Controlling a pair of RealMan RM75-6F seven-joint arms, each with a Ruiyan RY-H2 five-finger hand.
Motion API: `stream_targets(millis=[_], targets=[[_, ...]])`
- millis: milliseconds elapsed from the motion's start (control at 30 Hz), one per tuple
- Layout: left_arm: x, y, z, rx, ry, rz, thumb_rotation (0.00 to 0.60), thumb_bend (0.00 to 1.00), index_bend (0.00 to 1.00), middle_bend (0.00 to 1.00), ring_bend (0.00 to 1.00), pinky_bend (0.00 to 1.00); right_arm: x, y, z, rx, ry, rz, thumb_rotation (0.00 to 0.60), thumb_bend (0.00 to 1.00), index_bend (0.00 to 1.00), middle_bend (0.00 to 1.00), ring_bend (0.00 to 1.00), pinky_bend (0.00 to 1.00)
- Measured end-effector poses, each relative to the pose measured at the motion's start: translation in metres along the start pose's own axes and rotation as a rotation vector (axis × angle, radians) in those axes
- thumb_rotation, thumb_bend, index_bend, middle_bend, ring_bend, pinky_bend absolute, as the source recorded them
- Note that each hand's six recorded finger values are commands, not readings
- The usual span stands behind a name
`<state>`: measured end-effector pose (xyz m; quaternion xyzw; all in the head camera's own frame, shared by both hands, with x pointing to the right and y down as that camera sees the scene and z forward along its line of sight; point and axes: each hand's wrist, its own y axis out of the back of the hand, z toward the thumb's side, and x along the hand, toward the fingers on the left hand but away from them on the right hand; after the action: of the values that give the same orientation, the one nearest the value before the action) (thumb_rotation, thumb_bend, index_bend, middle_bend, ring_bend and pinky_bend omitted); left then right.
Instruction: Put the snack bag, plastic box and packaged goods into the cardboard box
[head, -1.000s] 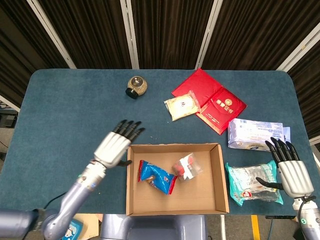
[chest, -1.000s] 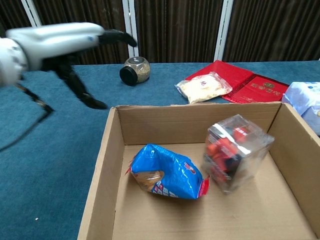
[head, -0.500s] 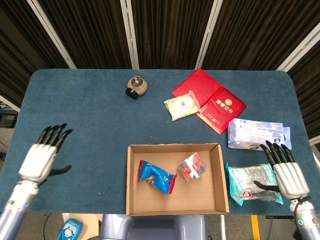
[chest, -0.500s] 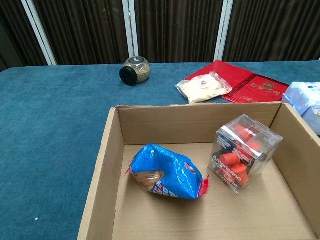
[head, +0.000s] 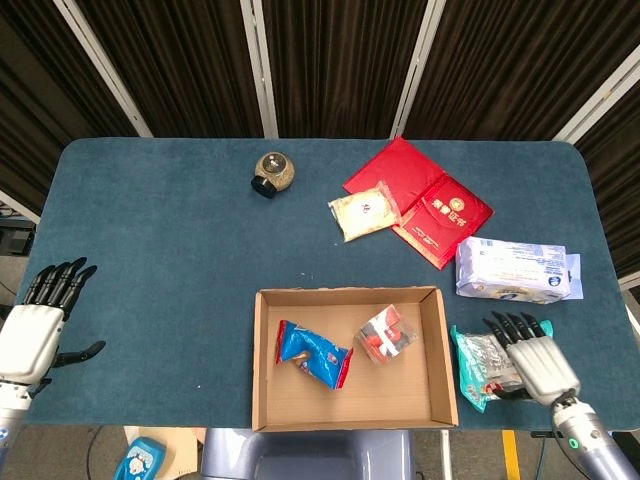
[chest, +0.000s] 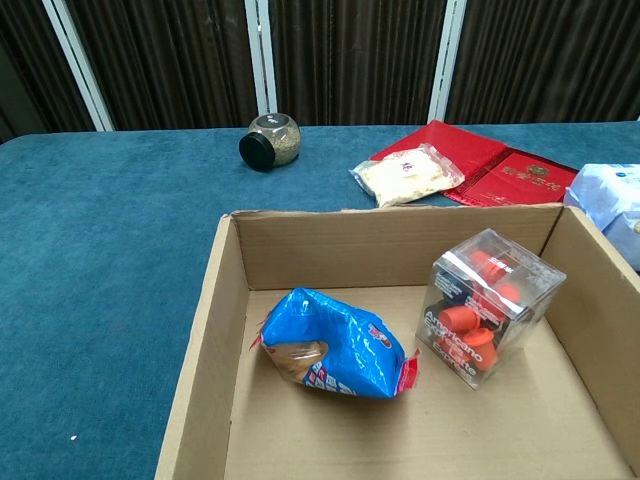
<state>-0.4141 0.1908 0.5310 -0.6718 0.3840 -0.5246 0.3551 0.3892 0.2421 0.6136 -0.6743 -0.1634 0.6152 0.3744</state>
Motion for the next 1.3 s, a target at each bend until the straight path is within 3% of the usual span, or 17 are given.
stream_targets(millis=[333,467,567,700,800,1000,1300], targets=[[0.001,-0.001,-0.001,-0.018,-0.003,-0.003,0.6,0.04,0.06,0.0,0.0,0.0,-0.03,-0.026,0.02,0.04,0.001,0.067,0.6,0.0,0.03,0.0,0.0,0.02],[0.001,0.0,-0.002,-0.031,0.0,-0.003,0.6,0.04,0.06,0.0,0.0,0.0,-0.041,-0.035,0.019,0.055,-0.023,0.093,0.6,0.0,0.09,0.03,0.01,0.05],[0.001,0.002,-0.003,-0.039,0.001,0.0,0.6,0.04,0.06,0.0,0.0,0.0,-0.048,-0.045,0.015,0.069,-0.05,0.12,0.6,0.01,0.19,0.15,0.11,0.16],[0.001,0.003,-0.005,-0.049,0.004,0.001,0.6,0.04,0.06,0.0,0.0,0.0,-0.053,-0.056,0.014,0.099,-0.07,0.142,0.6,0.06,0.45,0.42,0.41,0.51],[0.001,0.003,-0.006,-0.057,0.006,-0.004,0.6,0.04,0.06,0.0,0.0,0.0,-0.055,-0.059,0.016,0.11,-0.067,0.137,0.6,0.11,0.62,0.6,0.6,0.7],[0.001,0.004,-0.006,-0.064,0.006,-0.004,0.6,0.04,0.07,0.0,0.0,0.0,-0.054,-0.053,0.024,0.1,-0.041,0.092,0.6,0.14,0.75,0.71,0.72,0.8],[0.002,0.005,-0.005,-0.073,0.006,0.005,0.6,0.04,0.07,0.0,0.0,0.0,-0.049,-0.021,0.036,0.07,-0.007,-0.006,0.6,0.14,0.76,0.73,0.73,0.82]])
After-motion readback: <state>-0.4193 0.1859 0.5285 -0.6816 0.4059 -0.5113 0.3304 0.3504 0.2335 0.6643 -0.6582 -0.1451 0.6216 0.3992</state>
